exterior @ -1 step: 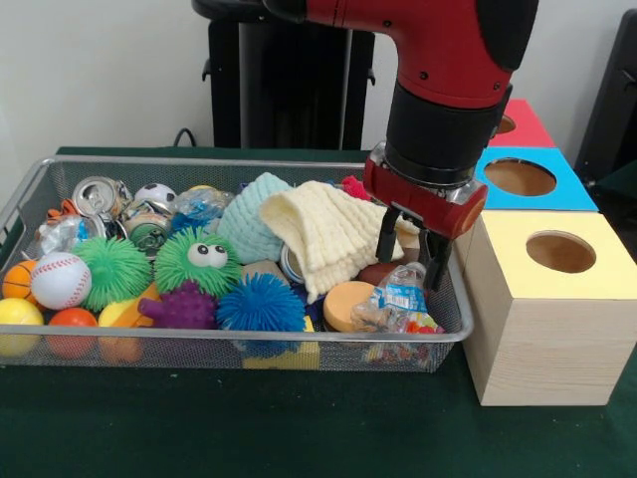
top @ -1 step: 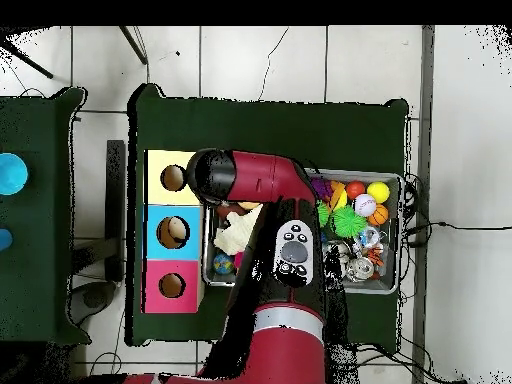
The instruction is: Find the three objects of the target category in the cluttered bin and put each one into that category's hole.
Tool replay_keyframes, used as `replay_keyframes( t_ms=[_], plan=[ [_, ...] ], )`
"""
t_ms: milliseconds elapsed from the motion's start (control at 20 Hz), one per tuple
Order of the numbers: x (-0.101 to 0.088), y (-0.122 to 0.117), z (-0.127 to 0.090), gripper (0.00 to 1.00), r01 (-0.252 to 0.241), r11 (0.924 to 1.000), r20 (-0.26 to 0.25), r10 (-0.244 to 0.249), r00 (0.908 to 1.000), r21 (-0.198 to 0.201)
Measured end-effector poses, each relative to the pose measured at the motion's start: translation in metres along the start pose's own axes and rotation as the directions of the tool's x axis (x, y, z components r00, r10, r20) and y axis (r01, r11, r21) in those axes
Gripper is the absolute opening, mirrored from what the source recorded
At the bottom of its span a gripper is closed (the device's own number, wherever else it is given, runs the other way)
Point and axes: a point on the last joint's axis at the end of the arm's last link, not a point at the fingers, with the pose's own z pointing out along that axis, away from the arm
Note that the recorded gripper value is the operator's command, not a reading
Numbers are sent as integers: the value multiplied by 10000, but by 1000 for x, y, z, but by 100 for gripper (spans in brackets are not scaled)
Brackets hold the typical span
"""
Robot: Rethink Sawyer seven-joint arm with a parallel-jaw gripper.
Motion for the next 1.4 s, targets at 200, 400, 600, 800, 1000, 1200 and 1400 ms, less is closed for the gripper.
replay_keyframes(
  t_ms=[200,400,600,800,1000,1200,1400],
  plan=[
    [1,1,4,100,-13,10000,-148,13,9999,-11],
    [-1,1,8,100,-58,10000,-277,56,9996,-67],
    [-3,0,12,100,-143,9998,-404,137,9991,-161],
    [-4,3,17,100,-188,9994,-550,172,9983,-286],
    [-2,7,25,100,-184,9991,-711,157,9973,-372],
    [3,8,33,100,-81,9992,-844,48,9964,-385],
    [6,11,38,100,124,9991,-853,-157,9962,-394]
  ],
)
